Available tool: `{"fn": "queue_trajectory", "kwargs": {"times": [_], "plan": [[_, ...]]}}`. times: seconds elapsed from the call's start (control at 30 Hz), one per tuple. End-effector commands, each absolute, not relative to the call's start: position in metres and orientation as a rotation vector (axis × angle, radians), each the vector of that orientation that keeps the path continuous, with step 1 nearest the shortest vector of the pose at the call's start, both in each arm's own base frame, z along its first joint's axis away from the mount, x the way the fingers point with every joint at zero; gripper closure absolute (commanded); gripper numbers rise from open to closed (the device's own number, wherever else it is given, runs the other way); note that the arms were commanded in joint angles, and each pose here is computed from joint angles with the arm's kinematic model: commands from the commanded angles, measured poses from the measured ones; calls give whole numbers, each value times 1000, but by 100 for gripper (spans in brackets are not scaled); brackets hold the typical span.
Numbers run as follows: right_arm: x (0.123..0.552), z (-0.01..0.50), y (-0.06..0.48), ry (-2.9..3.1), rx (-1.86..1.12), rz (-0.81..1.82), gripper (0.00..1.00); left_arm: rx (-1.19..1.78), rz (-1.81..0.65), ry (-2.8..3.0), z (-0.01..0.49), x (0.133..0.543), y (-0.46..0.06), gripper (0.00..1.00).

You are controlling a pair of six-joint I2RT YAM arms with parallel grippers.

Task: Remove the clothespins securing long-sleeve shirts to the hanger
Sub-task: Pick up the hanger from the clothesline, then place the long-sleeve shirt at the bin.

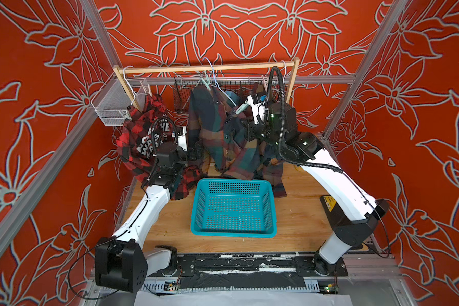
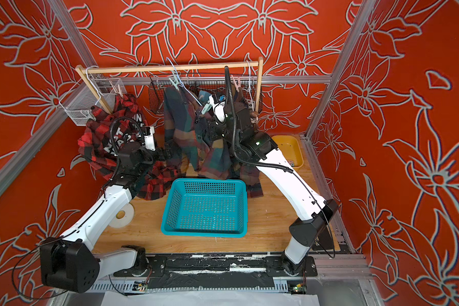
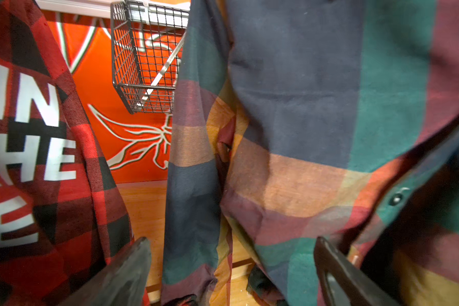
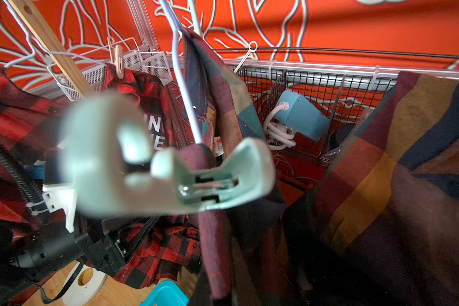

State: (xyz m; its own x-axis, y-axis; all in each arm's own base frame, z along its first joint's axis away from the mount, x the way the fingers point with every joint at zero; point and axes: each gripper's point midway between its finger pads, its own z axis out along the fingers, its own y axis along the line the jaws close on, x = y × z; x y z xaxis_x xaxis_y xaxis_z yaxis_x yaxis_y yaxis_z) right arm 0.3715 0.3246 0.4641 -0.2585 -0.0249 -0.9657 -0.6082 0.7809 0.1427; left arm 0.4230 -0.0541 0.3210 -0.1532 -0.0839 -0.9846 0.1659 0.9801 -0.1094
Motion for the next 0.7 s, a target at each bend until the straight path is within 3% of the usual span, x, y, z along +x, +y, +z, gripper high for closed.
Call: {"fn": "queue_trajectory", "kwargs": {"times": [0.0, 0.3, 0.67], "plan": [[350, 527, 302, 1595, -450, 651, 100, 68, -223, 1663, 334, 432, -53, 7], [334, 533, 287, 1583, -469, 680, 100, 56, -251, 1674, 327, 458, -56, 7], [319, 504, 284, 1629, -535, 767, 100, 60, -298, 1669, 327, 495, -65, 7]]}}
